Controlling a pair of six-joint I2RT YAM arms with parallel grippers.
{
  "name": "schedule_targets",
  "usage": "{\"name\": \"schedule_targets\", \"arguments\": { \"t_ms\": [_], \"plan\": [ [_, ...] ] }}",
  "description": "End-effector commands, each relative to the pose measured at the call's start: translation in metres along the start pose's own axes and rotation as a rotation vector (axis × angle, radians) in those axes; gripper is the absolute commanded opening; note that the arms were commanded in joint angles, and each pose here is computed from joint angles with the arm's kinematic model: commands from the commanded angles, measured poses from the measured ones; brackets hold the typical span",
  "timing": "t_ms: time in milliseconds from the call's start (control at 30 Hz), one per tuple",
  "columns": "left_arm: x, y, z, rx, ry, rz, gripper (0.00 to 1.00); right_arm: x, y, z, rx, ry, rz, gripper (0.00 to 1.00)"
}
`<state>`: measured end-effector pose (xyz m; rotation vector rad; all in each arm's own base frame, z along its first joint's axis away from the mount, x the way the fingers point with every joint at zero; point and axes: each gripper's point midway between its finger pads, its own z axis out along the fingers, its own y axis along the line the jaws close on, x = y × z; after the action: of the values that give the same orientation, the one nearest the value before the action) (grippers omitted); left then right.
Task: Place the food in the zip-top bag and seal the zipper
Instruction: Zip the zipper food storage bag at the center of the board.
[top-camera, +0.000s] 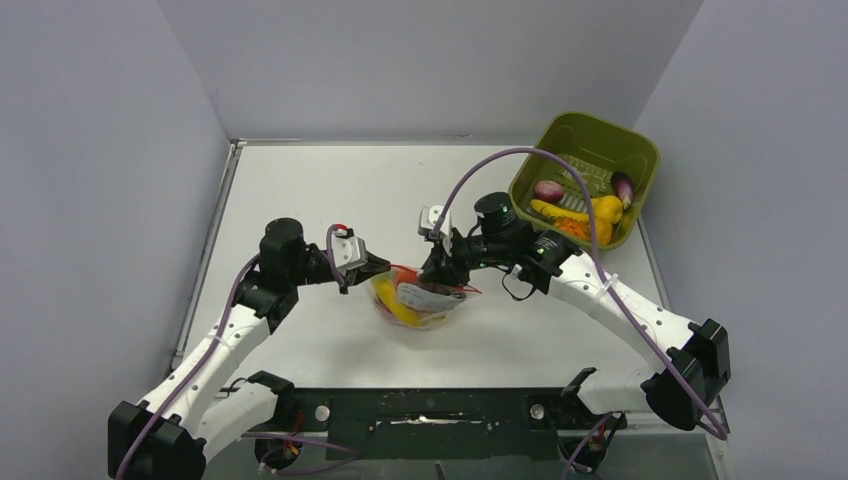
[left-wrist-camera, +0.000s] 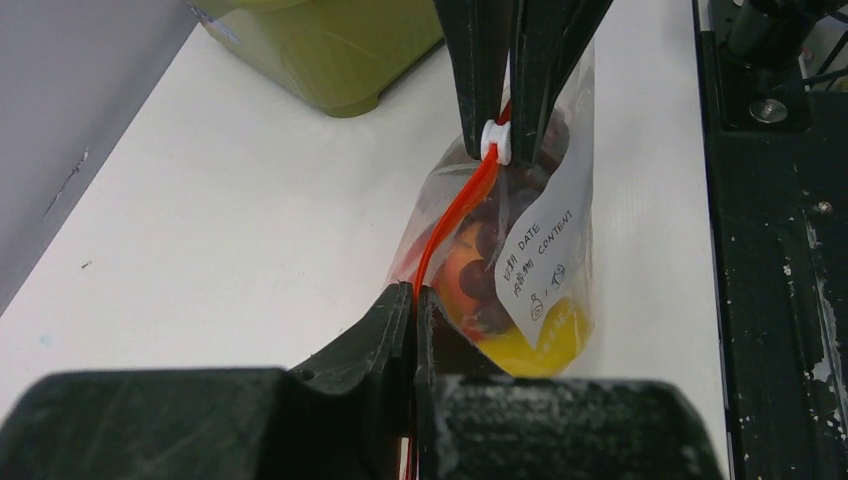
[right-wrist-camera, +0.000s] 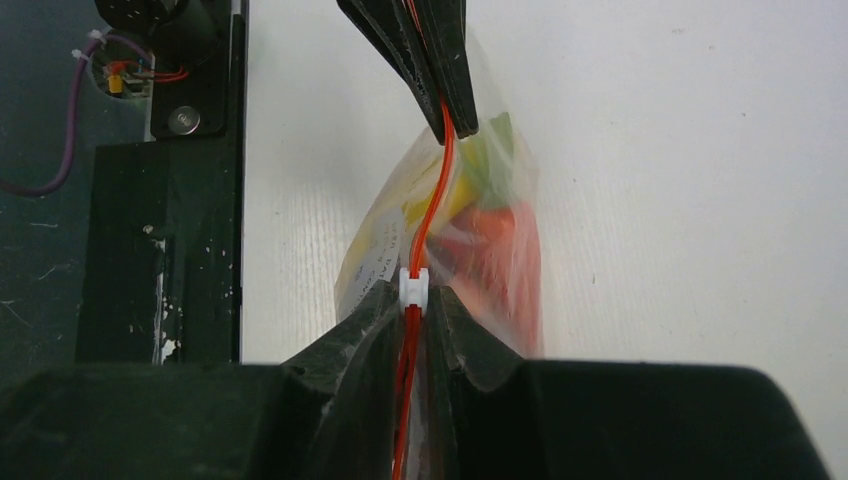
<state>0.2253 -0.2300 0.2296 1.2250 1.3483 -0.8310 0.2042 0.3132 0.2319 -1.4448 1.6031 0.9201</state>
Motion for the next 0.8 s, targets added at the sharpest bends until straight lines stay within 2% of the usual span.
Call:
{"name": "schedule_targets", "arguments": {
  "t_ms": [0, 300, 567, 767],
  "plan": [
    [-0.02, -0.009, -0.003, 0.065, -0.017, 0.071, 0.0, -0.042, 0.003, -0.009, 0.006, -0.116, -0.126, 0.0],
    [-0.018, 0.0, -0.016, -0.043, 0.047, 0.083, 0.0, -0.03, -0.002, -0.019, 0.075, -0.061, -0.103, 0.0],
    [-0.026, 0.003, -0.02, -0.099, 0.008, 0.083, 0.0, -0.019, -0.009, -0.03, 0.153, -0.02, -0.076, 0.0],
    [-0.03, 0.01, -0.027, -0.154, 0.03, 0.102, 0.0, -0.011, -0.019, -0.056, 0.274, 0.006, -0.06, 0.0]
  ]
}}
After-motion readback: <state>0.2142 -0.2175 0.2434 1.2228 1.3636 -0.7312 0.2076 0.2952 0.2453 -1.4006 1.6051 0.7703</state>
